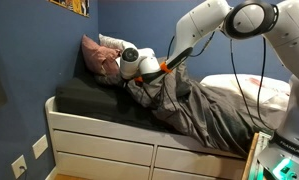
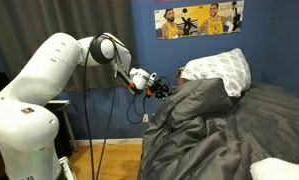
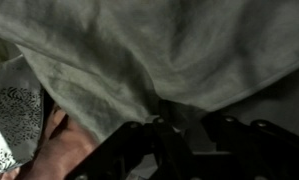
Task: Move the blanket to the right
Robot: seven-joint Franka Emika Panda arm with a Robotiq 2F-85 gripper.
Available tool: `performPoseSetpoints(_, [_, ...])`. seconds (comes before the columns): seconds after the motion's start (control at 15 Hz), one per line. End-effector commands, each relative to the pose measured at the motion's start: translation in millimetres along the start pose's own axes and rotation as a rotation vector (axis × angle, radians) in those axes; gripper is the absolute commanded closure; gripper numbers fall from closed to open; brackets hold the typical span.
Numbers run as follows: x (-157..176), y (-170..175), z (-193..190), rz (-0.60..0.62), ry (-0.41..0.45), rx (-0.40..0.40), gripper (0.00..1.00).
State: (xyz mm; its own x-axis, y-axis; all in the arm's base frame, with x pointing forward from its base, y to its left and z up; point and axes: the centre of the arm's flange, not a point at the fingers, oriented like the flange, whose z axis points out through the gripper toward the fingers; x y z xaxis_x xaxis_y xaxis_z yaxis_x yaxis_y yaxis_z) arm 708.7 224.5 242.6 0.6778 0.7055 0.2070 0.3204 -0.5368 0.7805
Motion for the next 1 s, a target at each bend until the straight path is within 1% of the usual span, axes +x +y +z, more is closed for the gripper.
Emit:
performPoseSetpoints(0.0, [-6, 13, -5, 0.065, -0.068, -0.013, 0.92])
performPoseSetpoints(0.07, [-10, 15, -5, 0.080, -0.098, -0.004, 0.96])
performPoseSetpoints(0.2, [-18, 25, -6, 0.112, -0.157, 0.006, 1.00])
performPoseSetpoints(0.33, [-33, 46, -10, 0.162, -0.212, 0.008, 0.99])
performPoseSetpoints(0.47, [-49, 83, -20, 0.244, -0.242, 0.000, 0.98])
performPoseSetpoints(0.53, [-61, 108, -30, 0.296, -0.253, -0.015, 0.98])
performPoseSetpoints(0.67, [-75, 144, -40, 0.402, -0.264, -0.054, 0.98])
performPoseSetpoints(0.8, [-96, 180, -55, 0.505, -0.268, -0.083, 0.98])
performPoseSetpoints(0.93, [-119, 209, -67, 0.605, -0.278, -0.101, 0.98])
